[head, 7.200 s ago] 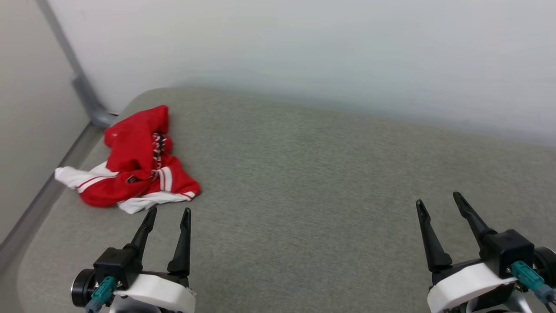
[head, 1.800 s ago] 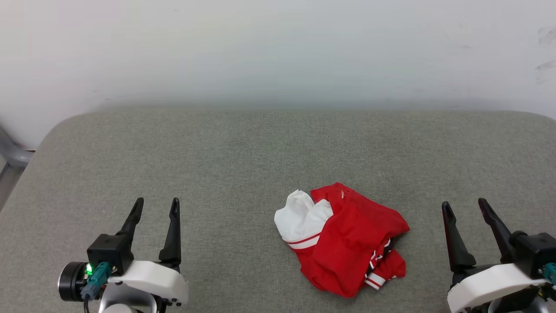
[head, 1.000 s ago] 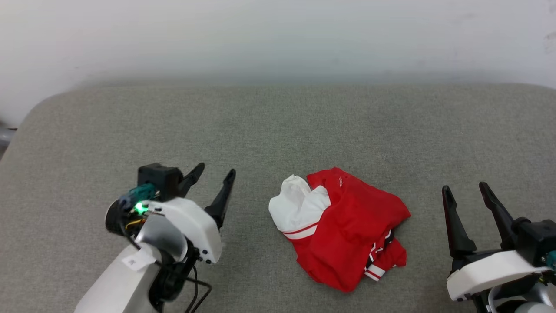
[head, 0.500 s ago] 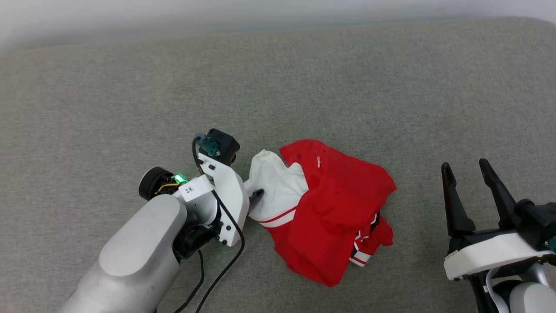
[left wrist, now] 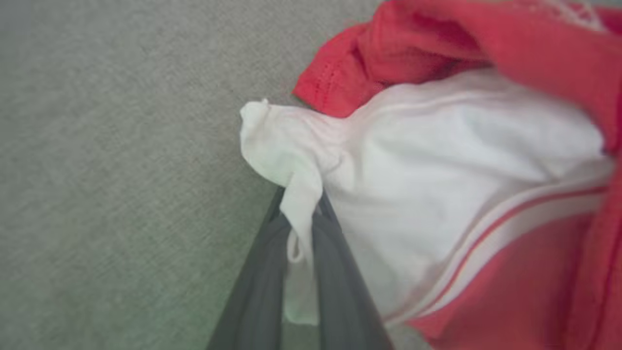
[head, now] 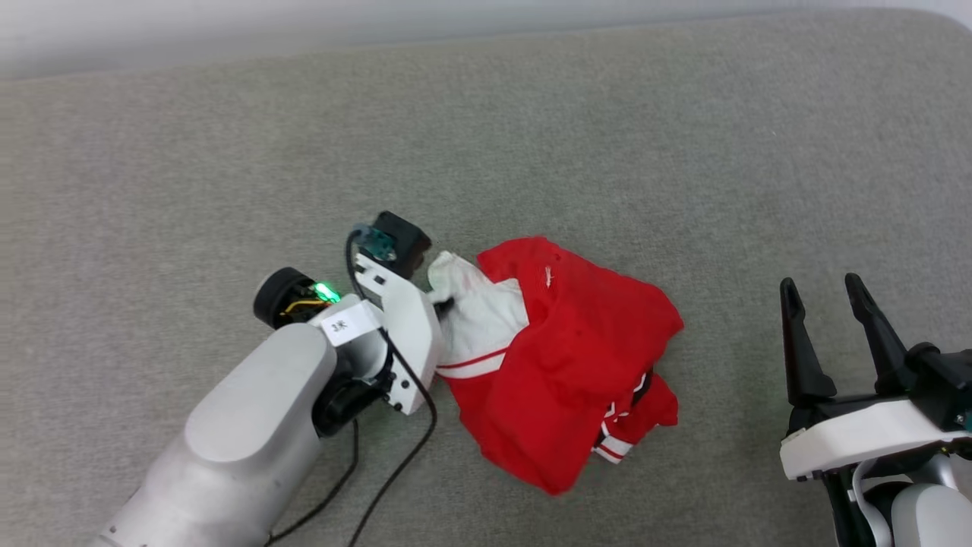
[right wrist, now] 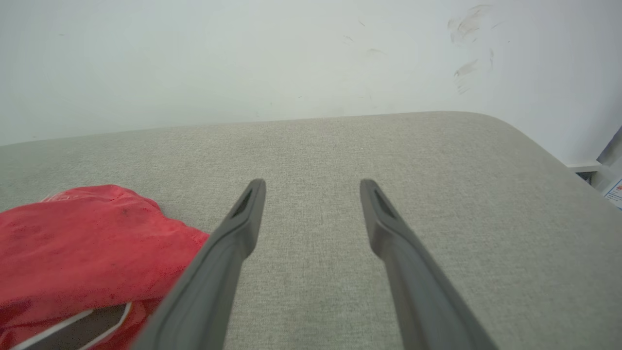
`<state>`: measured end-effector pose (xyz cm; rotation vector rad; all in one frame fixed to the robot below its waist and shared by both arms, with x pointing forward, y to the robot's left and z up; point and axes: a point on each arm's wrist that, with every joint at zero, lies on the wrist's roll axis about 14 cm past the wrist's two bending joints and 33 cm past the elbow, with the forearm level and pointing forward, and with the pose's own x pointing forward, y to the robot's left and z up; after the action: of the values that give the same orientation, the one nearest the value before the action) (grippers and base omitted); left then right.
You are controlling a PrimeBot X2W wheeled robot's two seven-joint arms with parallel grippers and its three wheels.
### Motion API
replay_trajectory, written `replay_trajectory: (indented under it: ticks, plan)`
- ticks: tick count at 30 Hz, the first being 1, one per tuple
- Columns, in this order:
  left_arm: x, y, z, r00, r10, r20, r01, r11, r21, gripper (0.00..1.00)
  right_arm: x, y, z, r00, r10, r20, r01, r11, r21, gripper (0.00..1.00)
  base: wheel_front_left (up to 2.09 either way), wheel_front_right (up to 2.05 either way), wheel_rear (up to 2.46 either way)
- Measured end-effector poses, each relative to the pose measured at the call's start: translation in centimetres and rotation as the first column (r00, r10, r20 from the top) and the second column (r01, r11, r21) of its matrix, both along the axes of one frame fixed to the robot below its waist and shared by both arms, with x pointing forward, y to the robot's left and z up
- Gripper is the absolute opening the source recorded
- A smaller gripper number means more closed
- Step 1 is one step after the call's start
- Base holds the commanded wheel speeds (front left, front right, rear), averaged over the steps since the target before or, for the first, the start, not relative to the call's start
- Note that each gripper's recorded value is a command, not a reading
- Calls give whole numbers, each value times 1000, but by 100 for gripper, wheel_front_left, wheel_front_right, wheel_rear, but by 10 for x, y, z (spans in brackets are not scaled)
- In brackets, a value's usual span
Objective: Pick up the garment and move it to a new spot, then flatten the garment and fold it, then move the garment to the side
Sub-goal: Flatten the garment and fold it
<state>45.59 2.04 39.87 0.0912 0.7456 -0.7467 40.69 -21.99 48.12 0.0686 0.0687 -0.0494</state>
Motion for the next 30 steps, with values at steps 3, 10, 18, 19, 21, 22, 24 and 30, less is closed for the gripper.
replay_trajectory:
  ticks: [3,10,18,19,21,22,24,30]
  plan:
    - [14,11,24,993,66,102,-61,997,-47,0,1,3,6,1000,8,19,-8,1000,2,100,0,0,0]
    - [27,79,82,895,325,304,-287,944,-165,0,-1,10,16,999,27,38,-28,1000,6,100,0,0,0]
    - [-60,155,30,792,599,120,-584,800,-138,0,-6,19,30,996,54,66,-55,998,7,100,0,0,0]
    - [-74,161,20,774,627,87,-616,778,-125,0,-7,20,31,996,58,67,-58,998,7,100,0,0,0]
    - [-99,168,3,743,669,19,-664,741,-100,0,-9,22,34,995,65,71,-66,998,5,100,0,0,0]
    - [-110,169,-4,729,685,-7,-682,725,-92,0,-10,23,36,995,67,74,-68,998,4,100,0,0,0]
    - [-126,168,-13,712,700,-51,-702,708,-82,0,-12,24,36,995,70,70,-71,997,2,100,0,0,0]
    - [-137,167,-11,691,721,-45,-721,683,-115,100,-21,24,42,995,73,71,-73,997,-11,100,0,0,0]
